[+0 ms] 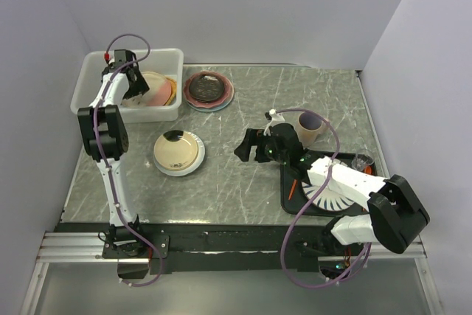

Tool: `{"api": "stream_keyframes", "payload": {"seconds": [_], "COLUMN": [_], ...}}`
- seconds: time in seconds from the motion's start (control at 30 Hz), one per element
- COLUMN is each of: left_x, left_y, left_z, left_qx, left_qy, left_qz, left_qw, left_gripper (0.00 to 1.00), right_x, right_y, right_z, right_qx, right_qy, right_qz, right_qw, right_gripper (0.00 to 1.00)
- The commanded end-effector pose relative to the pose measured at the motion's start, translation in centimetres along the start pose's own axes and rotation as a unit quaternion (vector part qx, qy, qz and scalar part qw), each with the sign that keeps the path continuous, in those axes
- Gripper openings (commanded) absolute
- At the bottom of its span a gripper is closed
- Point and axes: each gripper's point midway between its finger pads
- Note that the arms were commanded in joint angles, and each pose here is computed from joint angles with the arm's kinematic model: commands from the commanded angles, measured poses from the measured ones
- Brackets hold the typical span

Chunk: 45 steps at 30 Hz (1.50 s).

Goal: Place the plates into the plastic bin on the countertop
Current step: Place the plate in the plastic bin.

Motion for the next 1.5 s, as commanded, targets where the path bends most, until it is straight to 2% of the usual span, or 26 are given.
{"api": "stream_keyframes", "payload": {"seconds": [0.0, 0.3, 0.57, 0.77, 1.07, 1.3, 1.47], "left_x": [1.5, 1.7, 5.7, 6.4, 5.4, 3.5, 0.4], "left_y": [0.4, 0.3, -0.9, -1.1, -3.8, -5.5, -5.6], "left_z": [0.8, 1.9, 9.8, 12.8, 18.4, 23.8, 25.5], "left_qx": [0.022, 0.032, -0.01, -0.015, -0.053, -0.148, -0.218], "left_qy": [-0.025, -0.043, -0.147, -0.177, -0.208, -0.215, -0.193], "left_qz": [-0.014, -0.011, 0.017, 0.02, 0.006, 0.011, 0.016], "left_qw": [0.999, 0.998, 0.989, 0.984, 0.977, 0.965, 0.956], "left_gripper": [0.99, 0.99, 0.99, 0.99, 0.99, 0.99, 0.99], "right_x": [0.8, 0.7, 0.5, 0.2, 0.1, -0.1, -0.6], "right_y": [0.7, 0.5, 0.2, 0.1, 0.0, -0.1, 0.0], "right_z": [0.6, 0.7, 1.0, 1.0, 0.8, 0.5, -0.1], "right_qx": [0.01, 0.008, 0.004, 0.003, 0.004, 0.005, 0.011], "right_qy": [-0.017, -0.018, -0.022, -0.02, -0.02, -0.021, -0.013], "right_qz": [0.011, 0.009, 0.011, 0.008, 0.01, 0.008, 0.005], "right_qw": [1.0, 1.0, 1.0, 1.0, 1.0, 1.0, 1.0], "right_gripper": [1.0, 1.0, 1.0, 1.0, 1.0, 1.0, 1.0]}}
Point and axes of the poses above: each gripper's point midway between its finger pads, its own z axis back along the fingers, its own y axis along the line the jaws close on, x = y × z, and after that the axes turned 8 degrees about z, right-handed
